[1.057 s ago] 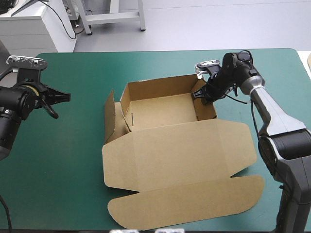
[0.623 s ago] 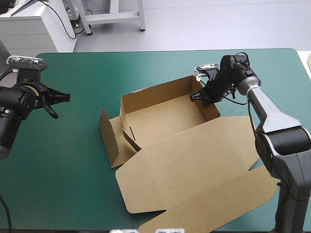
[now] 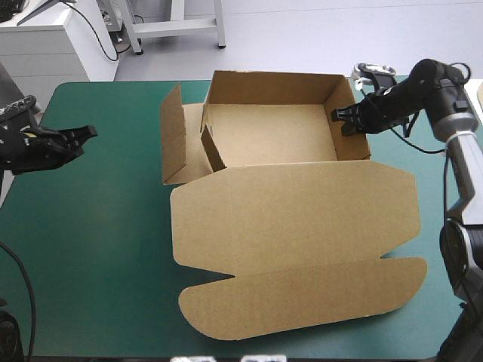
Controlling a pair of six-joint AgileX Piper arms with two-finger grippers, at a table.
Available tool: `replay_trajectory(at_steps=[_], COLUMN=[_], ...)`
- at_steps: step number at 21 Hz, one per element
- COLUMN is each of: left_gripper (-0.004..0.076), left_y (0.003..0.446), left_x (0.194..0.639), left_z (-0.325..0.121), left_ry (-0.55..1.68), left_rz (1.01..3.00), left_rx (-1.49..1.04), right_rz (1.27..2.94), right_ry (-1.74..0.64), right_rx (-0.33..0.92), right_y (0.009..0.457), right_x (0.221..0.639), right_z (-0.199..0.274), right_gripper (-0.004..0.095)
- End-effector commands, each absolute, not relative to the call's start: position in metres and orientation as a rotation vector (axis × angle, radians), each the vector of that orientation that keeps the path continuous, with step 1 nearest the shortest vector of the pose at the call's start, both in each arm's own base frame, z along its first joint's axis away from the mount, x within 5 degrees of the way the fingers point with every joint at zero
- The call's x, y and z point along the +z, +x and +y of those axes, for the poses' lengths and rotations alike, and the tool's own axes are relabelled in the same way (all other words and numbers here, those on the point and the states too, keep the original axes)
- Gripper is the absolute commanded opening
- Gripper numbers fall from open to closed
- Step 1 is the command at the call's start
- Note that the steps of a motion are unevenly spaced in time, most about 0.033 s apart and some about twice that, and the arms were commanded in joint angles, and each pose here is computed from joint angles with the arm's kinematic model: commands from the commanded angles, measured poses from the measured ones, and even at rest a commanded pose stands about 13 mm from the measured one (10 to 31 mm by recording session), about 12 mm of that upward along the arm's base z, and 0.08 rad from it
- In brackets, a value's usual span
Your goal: Fold the box
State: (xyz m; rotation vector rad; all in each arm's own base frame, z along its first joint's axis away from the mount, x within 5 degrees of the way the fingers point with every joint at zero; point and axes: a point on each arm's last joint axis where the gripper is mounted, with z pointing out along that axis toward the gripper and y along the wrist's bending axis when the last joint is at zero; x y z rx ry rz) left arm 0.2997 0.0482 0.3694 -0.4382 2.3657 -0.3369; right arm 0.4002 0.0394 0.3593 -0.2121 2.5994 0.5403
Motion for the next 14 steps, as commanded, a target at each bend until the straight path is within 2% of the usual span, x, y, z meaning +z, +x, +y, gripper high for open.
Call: replay_trajectory(at_steps=[1,4,6,10,14], left_gripper=[-0.0001,-0.0001,-0.0001,-0.0001,-0.0001], left_y=[0.311,0.325,0.326,0.318,0.313], left_x=[0.392,0.395,0.398,0.405,0.405], left_z=[0.032,0.012,0.006,-0.002,-0.006], left_ry=[-0.396,-0.299,-0.226,-0.063,0.008], left_rz=[2.167,2.039,1.984,1.943,1.965], left_rx=[-0.675,-1.096,-1.215,-1.322,-1.371], right_rz=[2.404,2.317,2.303,2.236,2.161], right_ry=[-0.241,-0.243,-0.238,-0.256,-0.284], right_rx=[0.66,0.664,0.66,0.672,0.669], right_y=[0.371,0.361,0.362,0.365,0.366], right_x=[0.416,0.435,0.436,0.44,0.445], right_z=[0.036,0.038,0.038,0.055,0.08], right_gripper=[-0.0021,-0.0021,-0.002,-0.002,-0.0019])
